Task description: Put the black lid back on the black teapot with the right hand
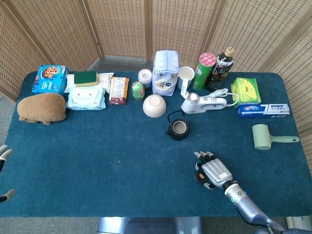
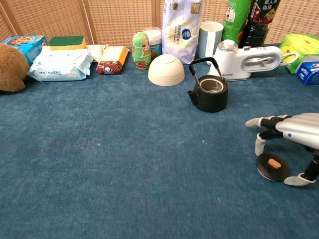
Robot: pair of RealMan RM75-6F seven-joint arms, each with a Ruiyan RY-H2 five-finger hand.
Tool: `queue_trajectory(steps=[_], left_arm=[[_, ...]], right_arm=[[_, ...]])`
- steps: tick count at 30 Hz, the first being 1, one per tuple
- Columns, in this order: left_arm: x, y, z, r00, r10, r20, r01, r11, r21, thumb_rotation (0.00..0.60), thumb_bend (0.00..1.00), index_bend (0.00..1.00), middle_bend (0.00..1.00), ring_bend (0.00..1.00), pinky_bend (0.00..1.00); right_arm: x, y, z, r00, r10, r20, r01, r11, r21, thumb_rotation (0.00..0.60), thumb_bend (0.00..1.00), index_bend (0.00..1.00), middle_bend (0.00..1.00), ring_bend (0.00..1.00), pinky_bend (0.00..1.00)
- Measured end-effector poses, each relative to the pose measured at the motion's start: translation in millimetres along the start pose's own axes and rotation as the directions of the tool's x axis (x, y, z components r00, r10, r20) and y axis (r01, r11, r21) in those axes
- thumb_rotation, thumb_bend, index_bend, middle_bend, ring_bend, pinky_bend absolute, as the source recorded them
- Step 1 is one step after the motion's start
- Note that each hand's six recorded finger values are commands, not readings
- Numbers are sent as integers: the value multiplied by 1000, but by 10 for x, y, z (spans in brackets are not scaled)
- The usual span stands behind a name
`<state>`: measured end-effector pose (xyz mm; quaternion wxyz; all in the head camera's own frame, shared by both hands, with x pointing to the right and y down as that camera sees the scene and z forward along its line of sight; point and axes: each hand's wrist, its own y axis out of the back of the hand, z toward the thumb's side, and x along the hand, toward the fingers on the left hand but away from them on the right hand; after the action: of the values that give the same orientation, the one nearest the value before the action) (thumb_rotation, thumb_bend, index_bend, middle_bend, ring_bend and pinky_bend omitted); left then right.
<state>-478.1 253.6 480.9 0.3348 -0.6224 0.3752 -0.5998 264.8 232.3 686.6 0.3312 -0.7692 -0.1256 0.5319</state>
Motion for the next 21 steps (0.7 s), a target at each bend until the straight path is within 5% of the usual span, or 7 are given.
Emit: queue_trajectory(steps=[21], left_arm=[[2, -9, -1, 1000, -6, -4, 6, 1000, 1, 600, 122, 0, 0, 0, 43]], right_arm=[[32, 132, 47, 999, -43, -15, 43, 998, -37, 600, 271, 373, 38, 13, 0]])
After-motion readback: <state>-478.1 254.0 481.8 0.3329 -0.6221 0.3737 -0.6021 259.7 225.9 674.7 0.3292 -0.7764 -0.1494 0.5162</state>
